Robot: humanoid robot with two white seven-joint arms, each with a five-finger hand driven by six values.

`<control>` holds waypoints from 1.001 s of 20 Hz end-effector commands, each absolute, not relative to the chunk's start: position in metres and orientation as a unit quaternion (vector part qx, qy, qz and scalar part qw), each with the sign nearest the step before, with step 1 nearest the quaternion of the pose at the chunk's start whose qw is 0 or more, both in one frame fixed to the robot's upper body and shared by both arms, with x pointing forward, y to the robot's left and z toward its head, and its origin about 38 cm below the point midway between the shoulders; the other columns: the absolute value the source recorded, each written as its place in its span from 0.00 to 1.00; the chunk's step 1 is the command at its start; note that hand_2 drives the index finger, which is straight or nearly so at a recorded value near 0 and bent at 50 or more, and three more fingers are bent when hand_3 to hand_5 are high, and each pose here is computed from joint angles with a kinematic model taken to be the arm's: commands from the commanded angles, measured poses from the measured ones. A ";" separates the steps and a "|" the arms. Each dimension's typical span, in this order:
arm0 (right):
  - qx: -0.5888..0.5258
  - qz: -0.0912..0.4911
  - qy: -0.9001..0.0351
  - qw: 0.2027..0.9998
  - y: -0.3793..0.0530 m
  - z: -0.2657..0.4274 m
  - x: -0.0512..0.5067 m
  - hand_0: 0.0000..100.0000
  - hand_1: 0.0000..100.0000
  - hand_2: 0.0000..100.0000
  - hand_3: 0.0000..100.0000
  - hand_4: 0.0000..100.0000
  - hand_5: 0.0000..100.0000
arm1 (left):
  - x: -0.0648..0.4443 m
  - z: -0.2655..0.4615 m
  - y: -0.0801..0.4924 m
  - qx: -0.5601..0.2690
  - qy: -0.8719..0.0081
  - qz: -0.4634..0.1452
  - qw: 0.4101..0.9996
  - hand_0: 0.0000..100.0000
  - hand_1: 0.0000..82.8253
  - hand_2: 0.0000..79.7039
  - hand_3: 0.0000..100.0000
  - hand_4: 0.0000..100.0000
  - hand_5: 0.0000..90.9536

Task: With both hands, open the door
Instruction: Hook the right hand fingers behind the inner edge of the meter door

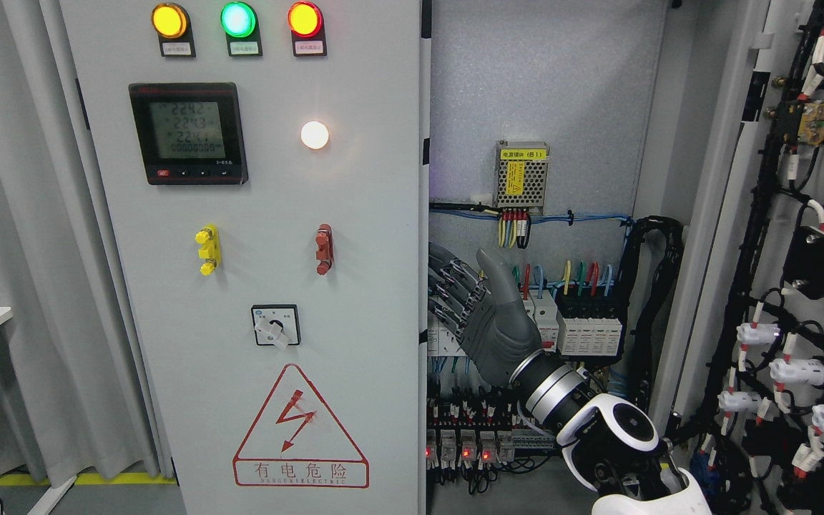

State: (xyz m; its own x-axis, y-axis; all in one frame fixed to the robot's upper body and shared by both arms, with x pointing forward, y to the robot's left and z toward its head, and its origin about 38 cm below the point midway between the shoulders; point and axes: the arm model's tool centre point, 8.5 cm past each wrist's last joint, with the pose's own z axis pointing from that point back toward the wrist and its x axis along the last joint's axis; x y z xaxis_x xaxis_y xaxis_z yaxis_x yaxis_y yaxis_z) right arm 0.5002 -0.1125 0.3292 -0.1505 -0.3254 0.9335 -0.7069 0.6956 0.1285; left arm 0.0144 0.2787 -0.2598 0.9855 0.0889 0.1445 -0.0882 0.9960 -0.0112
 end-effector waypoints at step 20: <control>0.419 0.146 -0.695 0.566 -0.120 0.330 0.507 0.22 0.00 0.00 0.00 0.00 0.00 | 0.002 -0.260 0.284 0.003 -0.065 0.044 0.997 0.29 0.00 0.03 0.03 0.03 0.00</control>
